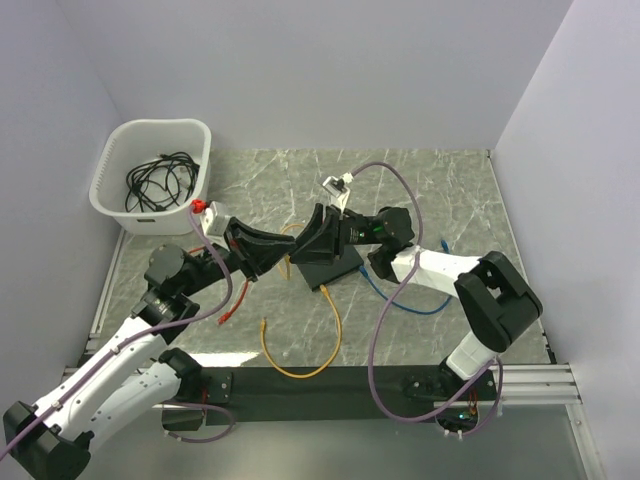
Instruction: Insert the plug into the switch port
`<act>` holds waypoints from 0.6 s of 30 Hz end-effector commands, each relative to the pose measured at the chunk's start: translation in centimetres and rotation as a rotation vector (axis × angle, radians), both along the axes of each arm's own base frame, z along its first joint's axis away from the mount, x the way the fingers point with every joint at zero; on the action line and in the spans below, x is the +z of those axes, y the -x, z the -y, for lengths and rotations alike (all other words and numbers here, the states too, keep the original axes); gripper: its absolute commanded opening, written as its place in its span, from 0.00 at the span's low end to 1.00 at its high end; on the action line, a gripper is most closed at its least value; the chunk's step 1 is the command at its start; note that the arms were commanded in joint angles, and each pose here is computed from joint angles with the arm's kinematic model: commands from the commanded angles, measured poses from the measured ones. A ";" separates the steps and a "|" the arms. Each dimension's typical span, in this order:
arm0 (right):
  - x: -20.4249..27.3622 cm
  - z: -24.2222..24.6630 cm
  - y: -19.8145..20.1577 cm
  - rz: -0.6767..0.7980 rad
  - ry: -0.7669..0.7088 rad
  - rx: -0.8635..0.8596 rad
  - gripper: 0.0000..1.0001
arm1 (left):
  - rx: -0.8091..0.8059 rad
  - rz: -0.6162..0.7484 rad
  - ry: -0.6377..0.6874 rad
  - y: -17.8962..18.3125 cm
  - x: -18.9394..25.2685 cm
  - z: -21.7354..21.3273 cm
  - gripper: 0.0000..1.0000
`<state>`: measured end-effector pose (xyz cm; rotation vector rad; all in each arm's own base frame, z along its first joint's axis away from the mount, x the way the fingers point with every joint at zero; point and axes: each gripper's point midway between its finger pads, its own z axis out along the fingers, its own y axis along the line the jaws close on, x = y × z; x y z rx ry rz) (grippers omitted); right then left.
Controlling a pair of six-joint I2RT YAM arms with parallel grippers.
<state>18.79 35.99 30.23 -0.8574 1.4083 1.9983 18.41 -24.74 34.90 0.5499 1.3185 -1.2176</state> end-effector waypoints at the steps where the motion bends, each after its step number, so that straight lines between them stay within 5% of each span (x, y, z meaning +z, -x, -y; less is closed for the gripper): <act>1: 4.1 1.1 1.7 0.218 -0.186 0.036 0.50 | -0.052 0.037 0.035 0.9 1.1 0.3 0.01; 18: 5.4 2.3 3.3 0.246 -0.234 0.066 0.43 | 0.042 -0.028 0.022 -1.3 0.0 0.1 0.00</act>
